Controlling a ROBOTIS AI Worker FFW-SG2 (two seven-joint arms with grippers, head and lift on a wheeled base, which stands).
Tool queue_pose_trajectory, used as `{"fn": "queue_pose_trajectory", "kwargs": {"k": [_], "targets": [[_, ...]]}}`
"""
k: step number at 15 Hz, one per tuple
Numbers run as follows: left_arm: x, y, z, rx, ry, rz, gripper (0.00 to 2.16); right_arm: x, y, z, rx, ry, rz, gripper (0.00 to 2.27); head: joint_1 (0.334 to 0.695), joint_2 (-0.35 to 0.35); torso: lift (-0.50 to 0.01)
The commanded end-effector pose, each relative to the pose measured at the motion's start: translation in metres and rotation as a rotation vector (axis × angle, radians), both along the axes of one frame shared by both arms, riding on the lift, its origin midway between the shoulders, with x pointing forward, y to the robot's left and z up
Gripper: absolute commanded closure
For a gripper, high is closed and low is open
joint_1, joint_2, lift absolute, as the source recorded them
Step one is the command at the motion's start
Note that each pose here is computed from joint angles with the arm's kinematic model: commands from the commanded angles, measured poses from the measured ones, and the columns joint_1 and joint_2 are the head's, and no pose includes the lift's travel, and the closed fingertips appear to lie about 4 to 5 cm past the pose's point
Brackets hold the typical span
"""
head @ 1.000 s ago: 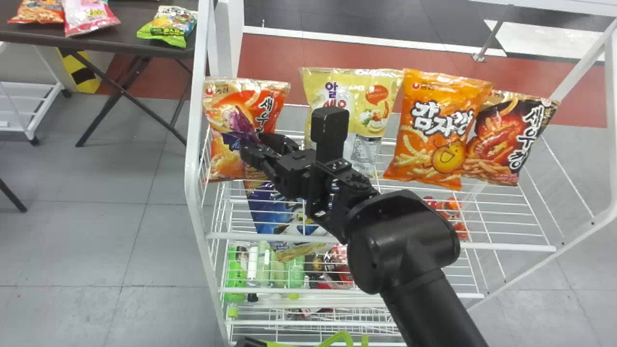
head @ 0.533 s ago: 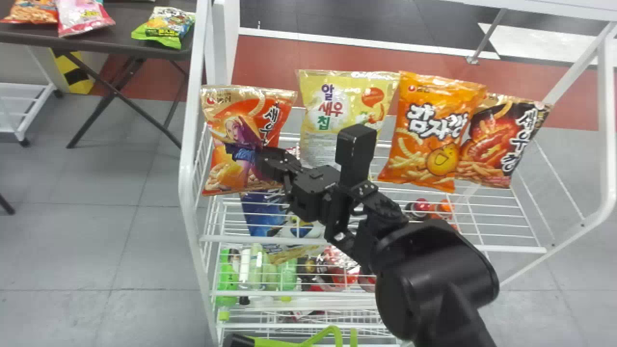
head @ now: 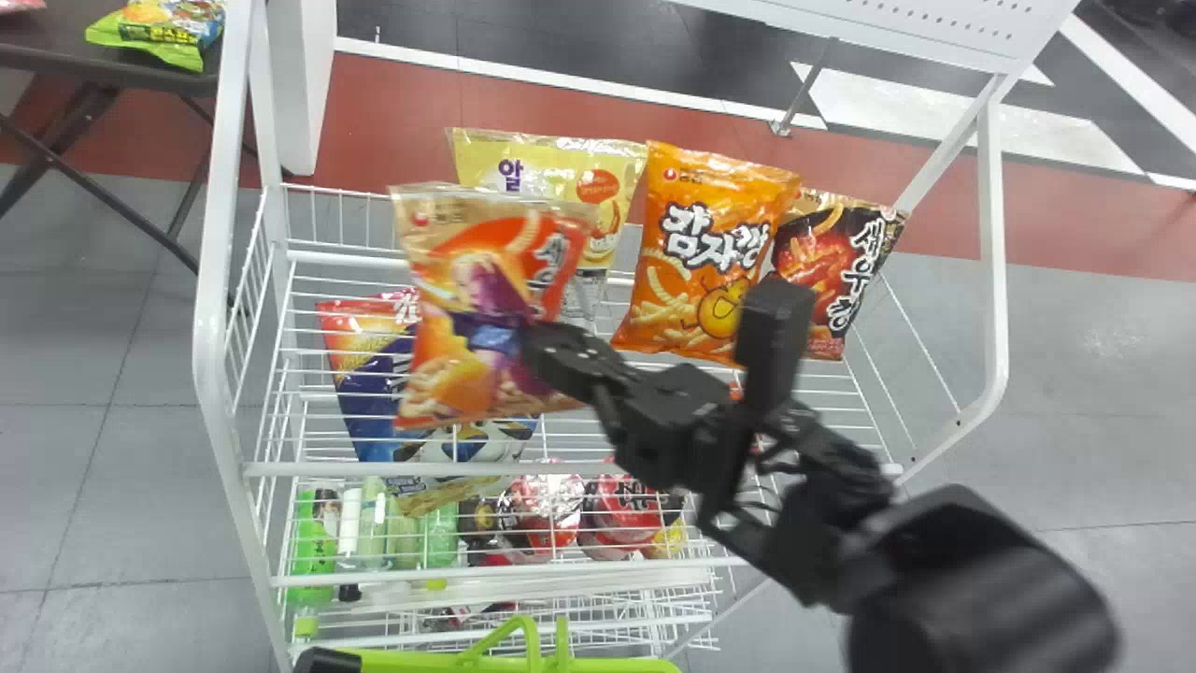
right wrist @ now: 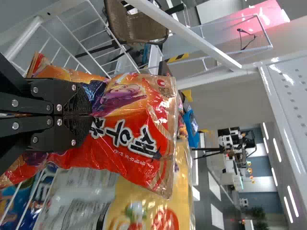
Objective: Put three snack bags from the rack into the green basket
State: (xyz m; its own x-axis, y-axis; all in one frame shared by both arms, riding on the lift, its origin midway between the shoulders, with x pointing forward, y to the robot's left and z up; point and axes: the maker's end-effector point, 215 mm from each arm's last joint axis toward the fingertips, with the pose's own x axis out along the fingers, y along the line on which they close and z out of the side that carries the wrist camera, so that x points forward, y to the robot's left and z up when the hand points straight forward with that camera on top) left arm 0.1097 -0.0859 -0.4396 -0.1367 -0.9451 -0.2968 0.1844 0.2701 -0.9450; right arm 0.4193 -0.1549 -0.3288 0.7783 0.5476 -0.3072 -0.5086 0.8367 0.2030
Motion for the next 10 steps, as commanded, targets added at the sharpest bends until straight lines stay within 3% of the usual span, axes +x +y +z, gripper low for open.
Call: {"fn": "queue_pose_trajectory", "kwargs": {"k": [1, 6, 10], "targets": [[0.008, 0.0, -0.001, 0.001, -0.02, 0.015, 1.48, -0.031, -0.035, 0.014, -0.009, 0.054, -0.019, 2.22, 0.695, -0.35, 0.0], [0.022, 0.007, -0.004, 0.006, -0.047, 0.056, 1.48, -0.092, -0.084, -0.004, -0.054, 0.257, -0.024, 2.22, 0.695, -0.35, 0.0], [0.033, 0.013, -0.005, 0.017, -0.062, 0.071, 1.48, -0.136, -0.117, -0.026, -0.021, 0.453, -0.048, 2.22, 0.695, -0.35, 0.0]]}}
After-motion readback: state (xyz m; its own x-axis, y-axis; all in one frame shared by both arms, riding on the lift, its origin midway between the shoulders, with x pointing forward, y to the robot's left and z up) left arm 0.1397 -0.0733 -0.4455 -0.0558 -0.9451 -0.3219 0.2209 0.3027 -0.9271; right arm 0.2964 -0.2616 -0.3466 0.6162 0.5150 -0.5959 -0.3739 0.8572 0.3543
